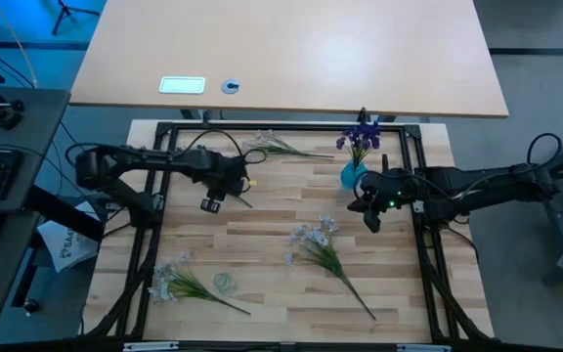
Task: Sort flowers into vase by color
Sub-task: Put the violet flowers into the blue vase
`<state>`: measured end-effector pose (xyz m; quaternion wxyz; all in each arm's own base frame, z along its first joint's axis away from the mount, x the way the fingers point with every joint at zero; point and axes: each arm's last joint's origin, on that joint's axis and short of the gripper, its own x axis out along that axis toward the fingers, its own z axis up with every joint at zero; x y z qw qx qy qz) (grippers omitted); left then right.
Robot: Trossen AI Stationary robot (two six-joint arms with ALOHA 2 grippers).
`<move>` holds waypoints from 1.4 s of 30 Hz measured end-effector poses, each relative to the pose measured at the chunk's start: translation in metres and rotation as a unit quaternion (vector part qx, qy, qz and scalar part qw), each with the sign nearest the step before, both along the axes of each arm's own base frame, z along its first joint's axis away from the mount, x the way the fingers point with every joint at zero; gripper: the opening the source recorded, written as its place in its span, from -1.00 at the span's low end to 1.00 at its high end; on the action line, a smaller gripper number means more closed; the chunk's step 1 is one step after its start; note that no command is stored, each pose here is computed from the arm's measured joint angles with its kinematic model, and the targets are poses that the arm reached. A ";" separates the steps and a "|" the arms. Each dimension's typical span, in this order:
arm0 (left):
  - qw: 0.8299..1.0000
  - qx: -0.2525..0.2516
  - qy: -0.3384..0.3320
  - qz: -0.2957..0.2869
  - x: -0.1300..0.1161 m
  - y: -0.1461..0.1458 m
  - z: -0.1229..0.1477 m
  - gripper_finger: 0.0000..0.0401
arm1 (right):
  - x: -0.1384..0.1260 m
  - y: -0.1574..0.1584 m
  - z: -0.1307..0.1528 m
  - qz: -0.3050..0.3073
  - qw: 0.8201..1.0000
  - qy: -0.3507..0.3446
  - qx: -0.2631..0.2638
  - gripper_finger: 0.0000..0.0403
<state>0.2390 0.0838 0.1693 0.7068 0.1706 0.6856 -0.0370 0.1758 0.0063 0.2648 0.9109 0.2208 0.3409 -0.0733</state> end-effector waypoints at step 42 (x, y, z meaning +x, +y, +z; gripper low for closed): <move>0.932 -0.139 -0.255 0.215 -0.008 0.026 0.106 -0.99 | 0.038 -0.005 0.077 -0.075 0.907 -0.408 -0.073 -0.97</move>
